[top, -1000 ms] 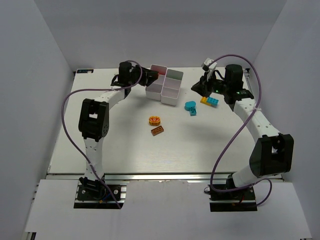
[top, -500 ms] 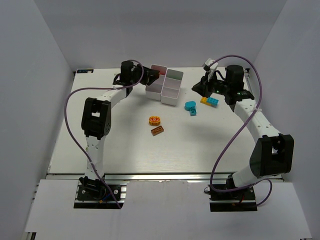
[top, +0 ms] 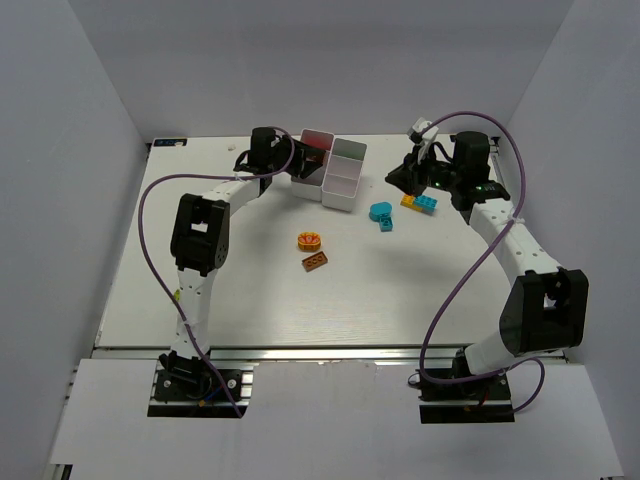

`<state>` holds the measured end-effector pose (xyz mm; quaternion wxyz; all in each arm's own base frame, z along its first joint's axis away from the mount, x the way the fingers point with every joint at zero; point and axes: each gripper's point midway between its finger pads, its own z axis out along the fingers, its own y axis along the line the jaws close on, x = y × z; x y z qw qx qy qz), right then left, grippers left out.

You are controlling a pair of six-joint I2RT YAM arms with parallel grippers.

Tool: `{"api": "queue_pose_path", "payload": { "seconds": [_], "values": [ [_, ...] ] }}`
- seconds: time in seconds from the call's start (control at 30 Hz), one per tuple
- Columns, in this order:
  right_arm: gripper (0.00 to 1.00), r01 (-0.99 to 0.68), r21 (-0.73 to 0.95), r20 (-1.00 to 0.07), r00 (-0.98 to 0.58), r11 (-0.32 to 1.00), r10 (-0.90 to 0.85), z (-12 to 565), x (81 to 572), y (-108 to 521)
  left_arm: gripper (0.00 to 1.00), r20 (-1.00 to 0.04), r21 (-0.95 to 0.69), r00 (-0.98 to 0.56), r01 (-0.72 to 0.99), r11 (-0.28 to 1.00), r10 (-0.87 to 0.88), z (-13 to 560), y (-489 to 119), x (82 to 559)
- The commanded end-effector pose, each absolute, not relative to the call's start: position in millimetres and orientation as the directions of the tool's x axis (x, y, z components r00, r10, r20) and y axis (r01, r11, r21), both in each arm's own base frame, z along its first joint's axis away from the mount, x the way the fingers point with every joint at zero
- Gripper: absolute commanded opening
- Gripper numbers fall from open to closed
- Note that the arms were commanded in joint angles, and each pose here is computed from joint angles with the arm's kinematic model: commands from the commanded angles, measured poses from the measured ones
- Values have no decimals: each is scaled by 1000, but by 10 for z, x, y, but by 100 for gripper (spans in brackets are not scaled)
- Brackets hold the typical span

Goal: Sort the legos into containers by color

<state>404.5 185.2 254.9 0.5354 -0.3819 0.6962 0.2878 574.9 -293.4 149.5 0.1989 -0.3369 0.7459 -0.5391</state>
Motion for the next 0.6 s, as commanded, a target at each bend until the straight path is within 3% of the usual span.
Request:
{"api": "queue_pose_path", "payload": {
  "seconds": [0.0,0.3,0.4,0.43,0.47,0.57],
  "values": [
    [23,-848,-31,-976,-88,528,-199,2714,3993,1862,54,22,-958,-695,-220,182,-719,1881,-2944,5778],
    [23,-854,-21,-977,-93,520,-192,2719,3978,1878,56,7,-969,-691,-183,166,-723,2104,-2940,5761],
    [35,-867,-38,-977,-72,498,-201,2747,3954,1894,50,-22,-981,-692,-125,149,-722,2409,-2919,5735],
    [48,-887,-41,-978,-59,461,-200,2761,3896,1936,46,-41,-984,-694,-97,151,-719,2542,-2917,5716],
    [64,-904,-61,-976,-36,424,-216,2743,3847,1950,28,-88,-984,-703,-46,169,-706,2740,-2900,5641],
    [80,-971,-75,-980,29,229,-199,2748,3532,2123,2,-240,-957,-695,50,287,-678,2947,-2762,5502]
  ]
}}
